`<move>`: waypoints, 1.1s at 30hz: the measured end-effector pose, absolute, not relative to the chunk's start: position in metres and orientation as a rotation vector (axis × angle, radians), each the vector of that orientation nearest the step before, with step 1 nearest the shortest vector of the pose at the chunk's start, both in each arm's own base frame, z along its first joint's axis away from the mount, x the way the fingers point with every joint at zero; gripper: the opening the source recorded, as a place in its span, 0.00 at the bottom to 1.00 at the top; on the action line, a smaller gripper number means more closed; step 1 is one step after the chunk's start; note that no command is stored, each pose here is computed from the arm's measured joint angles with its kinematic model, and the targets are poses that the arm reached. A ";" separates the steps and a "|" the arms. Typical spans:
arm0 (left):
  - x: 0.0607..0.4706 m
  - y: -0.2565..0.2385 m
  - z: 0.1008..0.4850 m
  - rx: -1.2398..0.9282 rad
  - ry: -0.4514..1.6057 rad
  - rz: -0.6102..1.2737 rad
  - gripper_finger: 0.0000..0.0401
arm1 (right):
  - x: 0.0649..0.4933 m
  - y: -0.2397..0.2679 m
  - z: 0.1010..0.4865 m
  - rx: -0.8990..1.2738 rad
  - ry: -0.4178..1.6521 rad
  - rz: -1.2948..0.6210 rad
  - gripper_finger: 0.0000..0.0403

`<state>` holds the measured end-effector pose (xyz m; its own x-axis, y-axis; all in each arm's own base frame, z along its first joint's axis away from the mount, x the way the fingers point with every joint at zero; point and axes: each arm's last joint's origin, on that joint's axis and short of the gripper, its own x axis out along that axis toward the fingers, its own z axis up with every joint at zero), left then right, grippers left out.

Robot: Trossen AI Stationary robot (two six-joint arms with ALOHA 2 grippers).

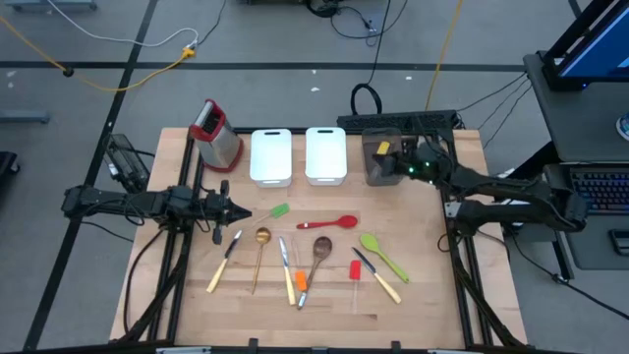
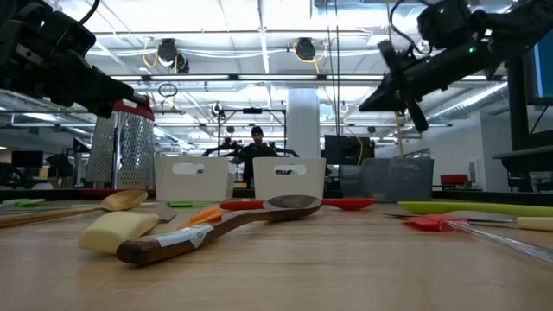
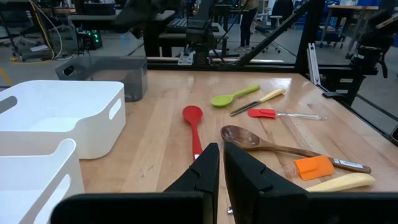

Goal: Pick & Place Kitchen Items
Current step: Put the green silicone spatula into the black bin

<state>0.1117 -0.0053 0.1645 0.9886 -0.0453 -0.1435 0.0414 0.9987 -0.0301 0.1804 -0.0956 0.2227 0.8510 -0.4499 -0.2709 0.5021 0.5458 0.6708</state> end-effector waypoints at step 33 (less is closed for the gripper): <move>0.112 -0.005 0.165 -0.058 0.145 -0.041 0.06 | 0.183 -0.008 0.250 0.640 0.100 -0.081 0.00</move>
